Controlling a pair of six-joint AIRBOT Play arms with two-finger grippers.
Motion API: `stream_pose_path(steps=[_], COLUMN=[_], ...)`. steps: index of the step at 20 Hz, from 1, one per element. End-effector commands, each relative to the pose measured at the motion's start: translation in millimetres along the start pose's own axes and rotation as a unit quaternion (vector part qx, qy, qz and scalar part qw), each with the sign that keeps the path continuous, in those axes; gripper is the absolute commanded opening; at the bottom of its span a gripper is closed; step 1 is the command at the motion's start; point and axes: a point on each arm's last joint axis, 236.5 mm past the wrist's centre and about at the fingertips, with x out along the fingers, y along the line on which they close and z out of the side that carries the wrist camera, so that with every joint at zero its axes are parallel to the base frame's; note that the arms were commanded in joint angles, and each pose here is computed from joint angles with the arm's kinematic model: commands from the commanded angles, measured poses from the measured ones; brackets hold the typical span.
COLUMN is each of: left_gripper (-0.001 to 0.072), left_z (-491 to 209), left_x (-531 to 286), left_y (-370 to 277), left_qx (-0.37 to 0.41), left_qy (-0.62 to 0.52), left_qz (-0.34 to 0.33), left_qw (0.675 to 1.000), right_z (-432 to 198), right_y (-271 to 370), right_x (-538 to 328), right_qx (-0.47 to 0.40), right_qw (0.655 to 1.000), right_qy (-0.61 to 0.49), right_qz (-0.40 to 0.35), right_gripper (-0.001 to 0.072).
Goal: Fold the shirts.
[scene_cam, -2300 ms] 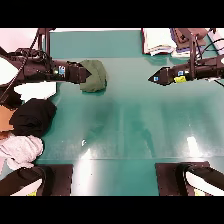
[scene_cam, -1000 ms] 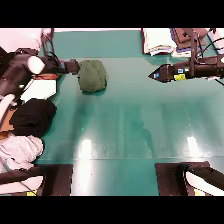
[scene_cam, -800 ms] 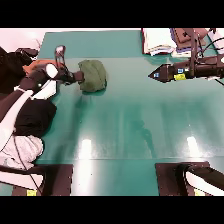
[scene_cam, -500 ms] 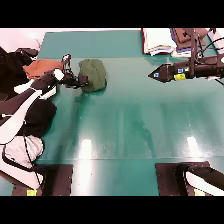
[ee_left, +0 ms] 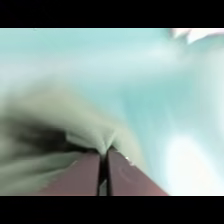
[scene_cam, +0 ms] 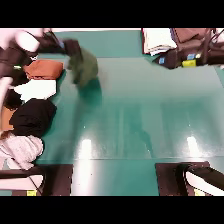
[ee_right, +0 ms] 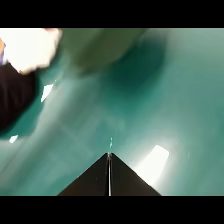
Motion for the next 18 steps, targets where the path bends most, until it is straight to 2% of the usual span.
stream_pose_path(steps=[1, 4, 8, 9, 10, 11, 13, 14, 18], left_gripper=[0.0019, 0.0019, 0.0022, 0.0046, 0.0334, 0.0567, 0.0567, 0.0568, 0.0567], left_z=[66, 31, -69, -96, -116, -129, -124, -109, -67], left_x=[-113, -128, -86, -75, -67, -60, -52, -49, -38], left_y=[-71, -124, -187, -207, -227, -246, -245, -225, -71], left_qx=[0.086, 0.127, 0.164, 0.177, 0.175, 0.169, 0.168, 0.157, 0.06], left_qy=[-0.102, -0.052, 0.087, 0.114, 0.133, 0.142, 0.127, 0.115, 0.116], left_qz=[-0.035, -0.083, -0.159, -0.184, -0.209, -0.229, -0.223, -0.197, -0.033], left_qw=[0.99, 0.987, 0.97, 0.96, 0.953, 0.948, 0.952, 0.961, 0.991], right_z=[52, 84, 99, 97, 93, 89, 83, 81, 69], right_y=[23, 29, 23, 21, 19, 16, 15, 13, 16], right_x=[-37, -75, -109, -112, -113, -113, -110, -108, -93], right_qx=[-0.048, -0.073, -0.054, -0.054, -0.053, -0.05, -0.047, -0.044, -0.037], right_qw=[0.996, 0.99, 0.986, 0.987, 0.988, 0.989, 0.991, 0.991, 0.995], right_qy=[-0.073, -0.121, -0.146, -0.141, -0.132, -0.123, -0.112, -0.109, -0.087], right_qz=[-0.008, -0.027, -0.052, -0.055, -0.058, -0.059, -0.058, -0.057, -0.041], right_gripper=[0.0017, 0.0017, 0.0018, 0.0017, 0.0017, 0.0017, 0.0018, 0.0017, 0.0017])
